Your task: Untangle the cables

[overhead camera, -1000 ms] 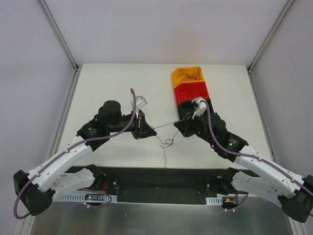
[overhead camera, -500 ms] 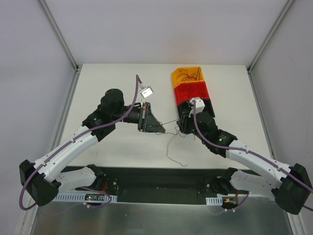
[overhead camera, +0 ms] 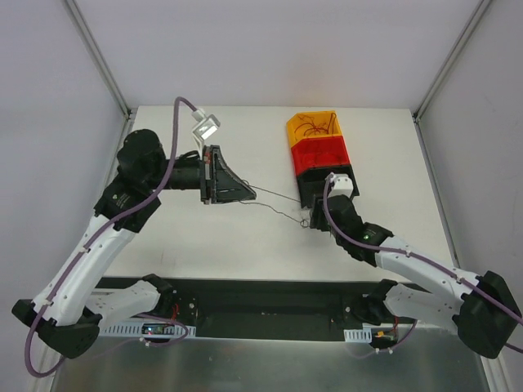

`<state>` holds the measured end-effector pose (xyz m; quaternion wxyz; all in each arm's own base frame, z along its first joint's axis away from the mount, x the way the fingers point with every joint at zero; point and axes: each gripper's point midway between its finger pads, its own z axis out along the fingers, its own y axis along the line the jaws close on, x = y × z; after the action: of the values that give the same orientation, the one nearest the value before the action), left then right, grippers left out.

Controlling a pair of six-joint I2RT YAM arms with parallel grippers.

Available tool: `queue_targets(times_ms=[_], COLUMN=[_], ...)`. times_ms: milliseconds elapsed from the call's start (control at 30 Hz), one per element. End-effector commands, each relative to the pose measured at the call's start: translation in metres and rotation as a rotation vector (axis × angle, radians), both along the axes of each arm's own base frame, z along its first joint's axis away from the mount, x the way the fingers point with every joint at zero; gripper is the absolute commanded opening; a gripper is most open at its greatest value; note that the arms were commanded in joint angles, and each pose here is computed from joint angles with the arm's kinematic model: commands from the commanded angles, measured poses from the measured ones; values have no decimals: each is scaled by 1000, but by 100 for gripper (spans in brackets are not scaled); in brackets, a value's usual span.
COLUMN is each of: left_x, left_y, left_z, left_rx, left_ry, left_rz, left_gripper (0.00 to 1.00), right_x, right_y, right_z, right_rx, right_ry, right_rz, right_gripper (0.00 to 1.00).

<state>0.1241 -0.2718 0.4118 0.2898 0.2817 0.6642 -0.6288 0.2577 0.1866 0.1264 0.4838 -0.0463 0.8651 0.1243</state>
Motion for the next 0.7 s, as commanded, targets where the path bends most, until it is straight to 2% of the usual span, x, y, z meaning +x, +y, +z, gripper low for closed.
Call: queue_targets(times_ms=[0,267,367,467,567,667], left_x=[-20,-19,-15,-6,8,20], left_y=[29,45,44,41,38,34], left_z=[47,61,54,40,18,-8], left_rx=[-88,-92,-86,-69,-45,-15], left_ry=[-139,-118,-95,-43,22,90], left_rz=[-28,-30,-16,0,37,63], left_gripper=[0,0,0,0,0,0], right_x=[-24,-36,-39,-40,-48,-52], right_y=[-63,-87,-91,-78,-45,-25], right_z=[-42,-40,-33,-15,11,39], right_rx=[-159,-126,-114,-71,-2,67], right_ry=[106,107,87,47,5,-39], right_rz=[-170,-210,-203,-106,115,226], right_gripper=[55,65,72,79,85,91])
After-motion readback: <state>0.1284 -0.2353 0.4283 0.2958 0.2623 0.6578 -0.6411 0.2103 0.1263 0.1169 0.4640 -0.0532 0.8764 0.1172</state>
